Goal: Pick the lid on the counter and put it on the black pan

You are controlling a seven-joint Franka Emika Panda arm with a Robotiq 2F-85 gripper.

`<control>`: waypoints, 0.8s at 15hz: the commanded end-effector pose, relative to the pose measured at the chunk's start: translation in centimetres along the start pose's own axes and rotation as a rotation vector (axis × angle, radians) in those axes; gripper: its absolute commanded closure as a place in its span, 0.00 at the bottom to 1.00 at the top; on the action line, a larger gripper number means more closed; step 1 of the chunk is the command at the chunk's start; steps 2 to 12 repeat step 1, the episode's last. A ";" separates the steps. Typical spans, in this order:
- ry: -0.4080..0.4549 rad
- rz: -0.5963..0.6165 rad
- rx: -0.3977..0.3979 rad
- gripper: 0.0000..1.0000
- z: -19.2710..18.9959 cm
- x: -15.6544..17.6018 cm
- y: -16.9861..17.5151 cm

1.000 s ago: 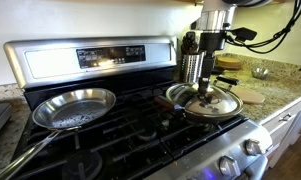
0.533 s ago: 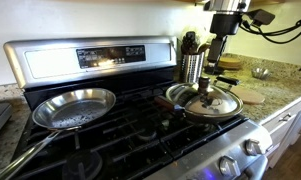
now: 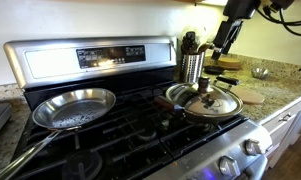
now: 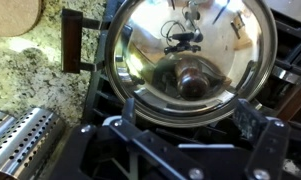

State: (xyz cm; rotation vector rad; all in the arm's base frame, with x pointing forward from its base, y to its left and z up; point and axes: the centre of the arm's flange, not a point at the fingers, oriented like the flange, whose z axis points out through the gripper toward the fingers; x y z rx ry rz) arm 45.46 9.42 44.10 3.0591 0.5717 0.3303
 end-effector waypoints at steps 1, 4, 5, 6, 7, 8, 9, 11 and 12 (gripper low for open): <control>-0.003 0.000 0.001 0.00 0.1 0.0 0.0; -0.003 0.000 0.001 0.00 0.1 0.0 0.0; -0.003 0.000 0.001 0.00 0.1 0.0 0.0; -0.003 0.000 0.001 0.00 0.1 0.0 0.0; -0.003 0.000 0.001 0.00 0.1 0.0 0.0; -0.003 0.000 0.001 0.00 0.1 0.0 0.0; -0.003 0.000 0.001 0.00 0.1 0.0 0.0; -0.003 0.000 0.001 0.00 0.1 0.0 0.0; -0.003 0.000 0.001 0.00 0.1 0.0 0.0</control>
